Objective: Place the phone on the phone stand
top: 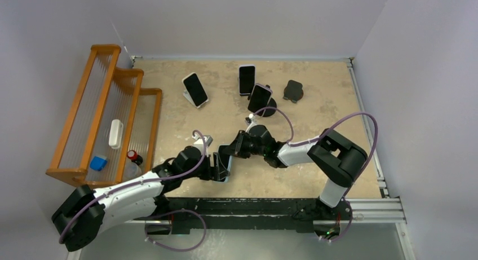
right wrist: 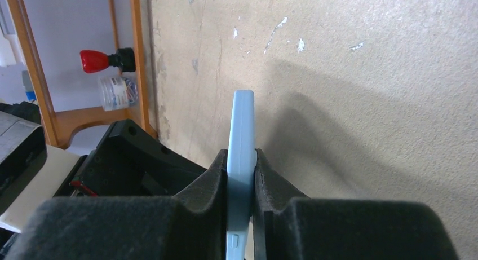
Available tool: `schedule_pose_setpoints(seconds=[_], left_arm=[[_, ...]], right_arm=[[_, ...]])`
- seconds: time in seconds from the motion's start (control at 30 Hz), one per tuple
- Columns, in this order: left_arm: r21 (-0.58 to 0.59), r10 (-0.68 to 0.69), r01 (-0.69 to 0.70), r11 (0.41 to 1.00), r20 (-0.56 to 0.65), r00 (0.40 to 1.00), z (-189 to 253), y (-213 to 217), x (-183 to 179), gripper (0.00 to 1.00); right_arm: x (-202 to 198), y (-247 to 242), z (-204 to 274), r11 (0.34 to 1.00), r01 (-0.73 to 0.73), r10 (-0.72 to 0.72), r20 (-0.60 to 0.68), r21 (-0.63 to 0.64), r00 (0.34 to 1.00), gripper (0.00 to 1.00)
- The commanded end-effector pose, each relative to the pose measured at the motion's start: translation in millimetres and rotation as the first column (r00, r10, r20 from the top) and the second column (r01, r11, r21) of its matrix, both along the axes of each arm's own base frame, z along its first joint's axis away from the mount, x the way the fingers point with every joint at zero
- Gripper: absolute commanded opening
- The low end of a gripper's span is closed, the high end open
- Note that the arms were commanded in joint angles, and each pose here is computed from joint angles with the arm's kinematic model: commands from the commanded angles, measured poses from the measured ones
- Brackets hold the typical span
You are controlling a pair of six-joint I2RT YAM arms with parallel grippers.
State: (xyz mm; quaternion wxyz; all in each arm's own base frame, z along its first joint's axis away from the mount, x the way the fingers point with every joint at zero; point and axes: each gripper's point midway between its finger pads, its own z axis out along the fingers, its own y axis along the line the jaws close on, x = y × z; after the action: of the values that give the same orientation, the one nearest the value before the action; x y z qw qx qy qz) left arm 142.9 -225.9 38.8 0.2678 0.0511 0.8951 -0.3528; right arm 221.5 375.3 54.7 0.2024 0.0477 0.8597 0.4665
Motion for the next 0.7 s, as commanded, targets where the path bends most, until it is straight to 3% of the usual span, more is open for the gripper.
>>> schedule_pose_setpoints(seconds=[0.0,0.27,0.57,0.67], left_arm=[[0.006,-0.086,0.086,0.996,-0.038,0.996,-6.0,0.4,-20.4,0.57],[0.039,-0.025,0.021,0.999,0.099,0.995,24.9,8.2,3.1,0.64],[0.002,0.029,-0.031,1.0,0.328,0.944,81.0,12.4,31.8,0.71],[-0.033,0.054,-0.045,0.998,0.378,0.924,98.0,15.0,34.9,0.72]], right_arm=[[11.1,10.2,52.6,0.995,-0.06,0.039,0.24,0.08,0.97,0.0],[17.2,-23.8,131.7,0.996,-0.024,-0.034,0.583,0.091,0.812,0.0],[7.7,-40.9,218.3,0.979,-0.081,-0.095,0.764,0.188,0.638,0.0],[17.6,-50.3,247.4,0.977,-0.037,-0.149,0.8,0.209,0.582,0.0]])
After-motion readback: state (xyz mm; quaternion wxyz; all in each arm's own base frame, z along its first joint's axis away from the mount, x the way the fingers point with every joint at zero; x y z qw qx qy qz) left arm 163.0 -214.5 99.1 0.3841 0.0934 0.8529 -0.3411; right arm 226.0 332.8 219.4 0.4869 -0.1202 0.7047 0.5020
